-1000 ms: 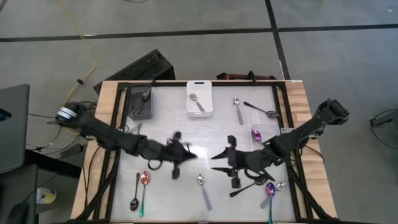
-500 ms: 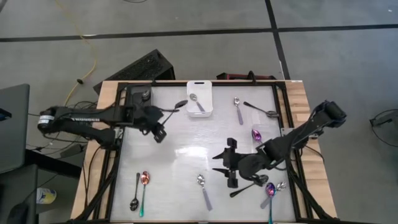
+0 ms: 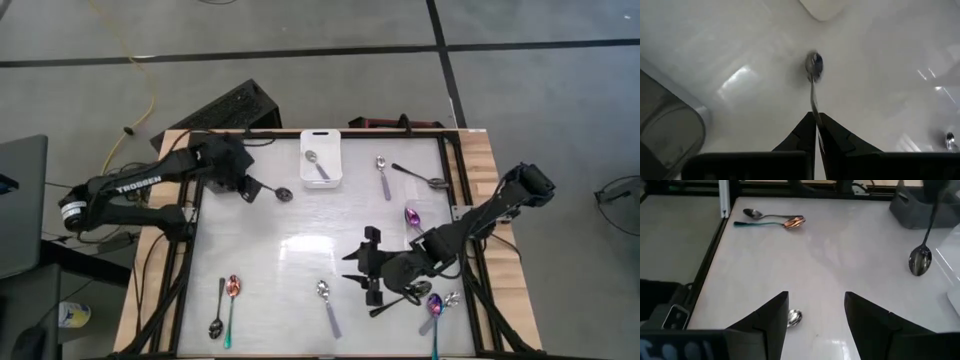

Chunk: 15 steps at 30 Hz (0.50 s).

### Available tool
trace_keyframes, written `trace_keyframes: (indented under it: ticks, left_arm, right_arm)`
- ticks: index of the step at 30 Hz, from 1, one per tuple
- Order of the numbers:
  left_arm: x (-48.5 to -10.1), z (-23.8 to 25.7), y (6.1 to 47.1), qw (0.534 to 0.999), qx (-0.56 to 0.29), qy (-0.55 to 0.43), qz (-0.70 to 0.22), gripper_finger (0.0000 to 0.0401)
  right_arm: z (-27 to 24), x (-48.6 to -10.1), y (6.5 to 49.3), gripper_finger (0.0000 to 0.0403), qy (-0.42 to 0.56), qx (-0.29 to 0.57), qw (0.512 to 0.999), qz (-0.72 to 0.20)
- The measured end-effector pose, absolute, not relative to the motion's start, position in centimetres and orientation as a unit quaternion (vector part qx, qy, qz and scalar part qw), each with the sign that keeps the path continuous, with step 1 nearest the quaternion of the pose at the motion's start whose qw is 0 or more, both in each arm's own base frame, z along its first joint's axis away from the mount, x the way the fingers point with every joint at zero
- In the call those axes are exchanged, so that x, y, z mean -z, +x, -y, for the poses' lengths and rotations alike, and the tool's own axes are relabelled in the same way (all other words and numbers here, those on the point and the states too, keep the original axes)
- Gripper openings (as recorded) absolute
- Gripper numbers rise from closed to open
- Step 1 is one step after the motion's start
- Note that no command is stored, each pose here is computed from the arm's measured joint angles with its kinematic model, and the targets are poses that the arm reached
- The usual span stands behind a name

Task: Sort silverware by color (type)
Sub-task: Put the black spoon into the black bin

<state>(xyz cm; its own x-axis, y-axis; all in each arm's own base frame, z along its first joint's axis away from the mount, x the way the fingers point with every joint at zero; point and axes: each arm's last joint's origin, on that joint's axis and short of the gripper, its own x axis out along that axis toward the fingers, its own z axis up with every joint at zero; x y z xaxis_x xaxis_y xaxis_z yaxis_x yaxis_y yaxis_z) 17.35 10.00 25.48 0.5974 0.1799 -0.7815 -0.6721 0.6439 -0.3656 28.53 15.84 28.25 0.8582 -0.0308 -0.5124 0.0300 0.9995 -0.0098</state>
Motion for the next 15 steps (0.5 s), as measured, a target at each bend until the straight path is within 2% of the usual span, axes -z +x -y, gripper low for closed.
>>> trace_keyframes:
  ticks: [11,15]
  left_arm:
    - [-28.1,-10.4,14.4,0.854,-0.28,-0.341,-0.277,0.0]
    - [-28.6,-9.7,13.3,0.853,-0.276,-0.349,-0.273,0.0]
  right_arm:
    - [-15.9,-28.1,28.3,0.0215,-0.007,0.016,0.961,-0.275]
    - [-15.7,-28.1,28.5,0.0215,-0.007,0.02,0.961,-0.274]
